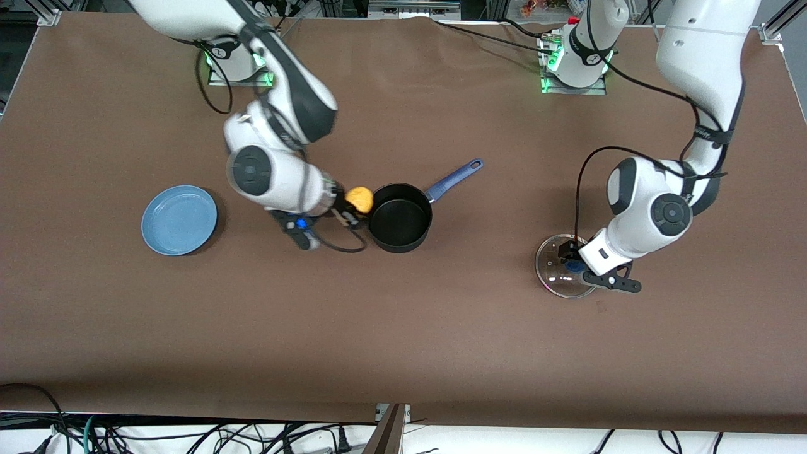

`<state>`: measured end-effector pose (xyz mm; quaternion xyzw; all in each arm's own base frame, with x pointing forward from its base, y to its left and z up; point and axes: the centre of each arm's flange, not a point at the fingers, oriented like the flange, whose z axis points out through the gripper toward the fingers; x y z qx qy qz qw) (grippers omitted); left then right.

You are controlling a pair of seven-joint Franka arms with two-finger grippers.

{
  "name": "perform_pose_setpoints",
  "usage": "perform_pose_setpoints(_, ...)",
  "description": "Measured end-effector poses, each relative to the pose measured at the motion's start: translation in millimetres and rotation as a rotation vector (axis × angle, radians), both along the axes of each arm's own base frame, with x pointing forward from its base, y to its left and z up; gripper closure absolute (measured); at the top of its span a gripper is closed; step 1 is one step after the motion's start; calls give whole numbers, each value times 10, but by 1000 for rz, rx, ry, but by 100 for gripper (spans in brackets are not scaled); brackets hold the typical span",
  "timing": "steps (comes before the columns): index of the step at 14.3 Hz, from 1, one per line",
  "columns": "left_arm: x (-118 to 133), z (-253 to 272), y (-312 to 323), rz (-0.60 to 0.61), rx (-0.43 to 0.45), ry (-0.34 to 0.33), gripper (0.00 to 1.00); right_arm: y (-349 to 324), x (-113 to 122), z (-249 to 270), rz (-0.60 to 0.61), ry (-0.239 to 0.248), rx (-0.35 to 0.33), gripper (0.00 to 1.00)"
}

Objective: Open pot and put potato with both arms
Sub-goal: 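Set the lid down with the left gripper while the right gripper lowers the potato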

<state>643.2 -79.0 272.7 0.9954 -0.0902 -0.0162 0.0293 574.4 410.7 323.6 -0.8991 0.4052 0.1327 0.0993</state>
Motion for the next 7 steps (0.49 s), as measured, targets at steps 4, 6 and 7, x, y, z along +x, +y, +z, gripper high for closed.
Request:
perform_pose_setpoints(4,48,1303,-36,10,-19,61,0,541,-278,-729,4,-19,-26,37)
perform_pose_setpoints(6,-60,1774,8,63,-16,74,0,577,-320,-928,17,-15,-56,37)
perform_pose_setpoints(7,-137,1972,38,95,-13,81,0,570,-321,-995,20,-11,-63,37)
